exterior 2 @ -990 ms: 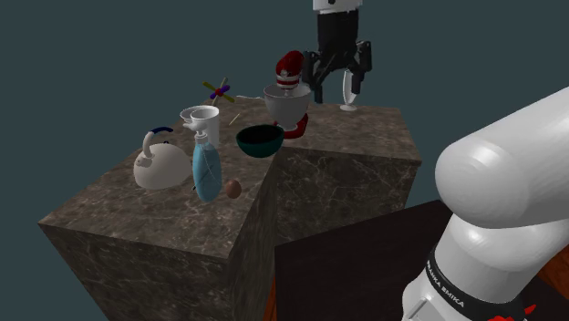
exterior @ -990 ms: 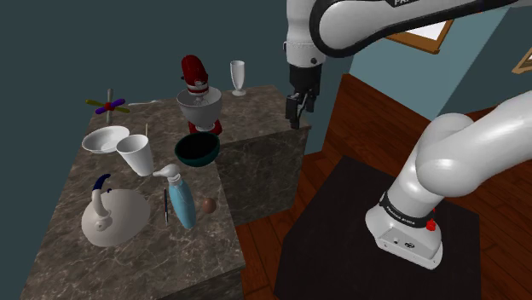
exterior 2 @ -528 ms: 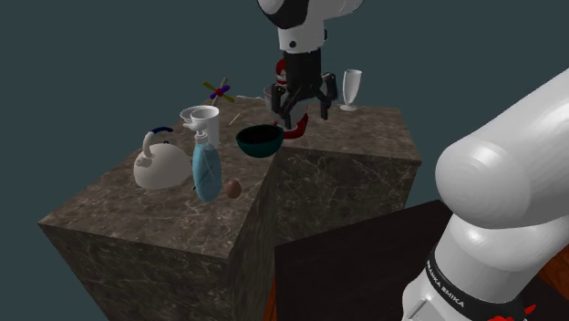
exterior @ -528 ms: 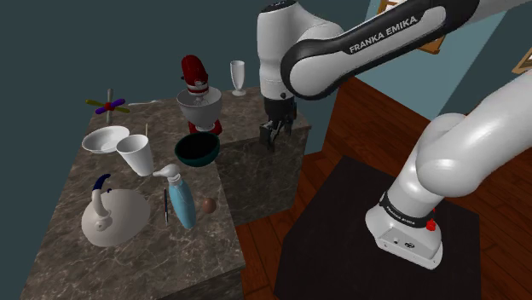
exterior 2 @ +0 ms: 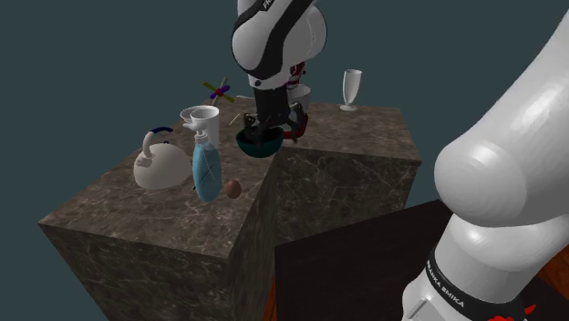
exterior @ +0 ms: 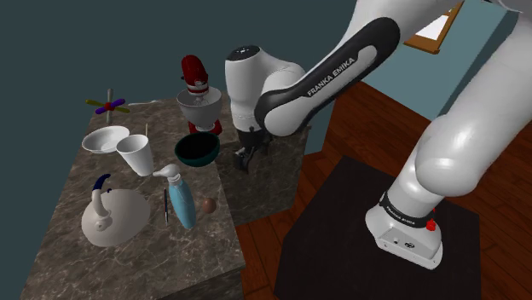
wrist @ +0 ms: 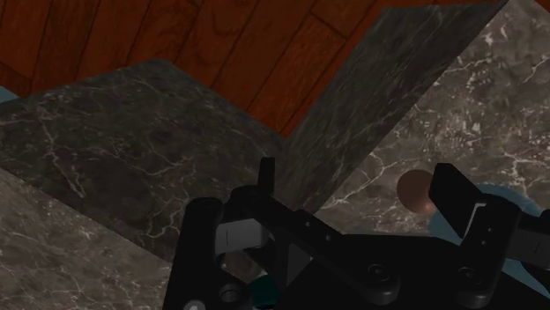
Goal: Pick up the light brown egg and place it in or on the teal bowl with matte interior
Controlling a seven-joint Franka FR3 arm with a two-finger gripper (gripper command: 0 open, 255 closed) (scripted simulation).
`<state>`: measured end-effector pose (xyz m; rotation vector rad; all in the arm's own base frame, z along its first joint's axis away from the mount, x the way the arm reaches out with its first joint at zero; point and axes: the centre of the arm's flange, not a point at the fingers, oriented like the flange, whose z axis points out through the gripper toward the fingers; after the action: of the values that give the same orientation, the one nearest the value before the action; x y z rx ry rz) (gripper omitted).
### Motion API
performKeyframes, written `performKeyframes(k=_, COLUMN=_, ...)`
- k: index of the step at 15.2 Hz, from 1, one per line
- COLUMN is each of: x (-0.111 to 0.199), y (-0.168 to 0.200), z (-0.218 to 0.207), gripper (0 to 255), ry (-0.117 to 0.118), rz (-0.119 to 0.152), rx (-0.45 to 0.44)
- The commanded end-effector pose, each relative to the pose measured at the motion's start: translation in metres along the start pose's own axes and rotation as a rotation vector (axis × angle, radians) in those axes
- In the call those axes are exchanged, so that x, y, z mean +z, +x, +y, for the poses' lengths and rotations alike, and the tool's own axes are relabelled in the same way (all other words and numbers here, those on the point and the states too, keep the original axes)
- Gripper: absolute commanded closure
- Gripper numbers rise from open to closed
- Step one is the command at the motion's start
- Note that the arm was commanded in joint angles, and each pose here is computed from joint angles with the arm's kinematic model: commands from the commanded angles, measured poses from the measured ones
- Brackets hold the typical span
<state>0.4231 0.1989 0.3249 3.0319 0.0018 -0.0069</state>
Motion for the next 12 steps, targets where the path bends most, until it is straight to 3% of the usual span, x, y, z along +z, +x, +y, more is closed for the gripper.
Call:
performKeyframes(k=1, x=0.017, y=0.009, z=-0.018, gripper=0, ry=-0.002, rz=0.009, rx=0.01)
performKeyframes(k=12, x=0.11, y=0.075, z=-0.105, gripper=0, ry=-0.019, rz=0.055, rx=0.059)
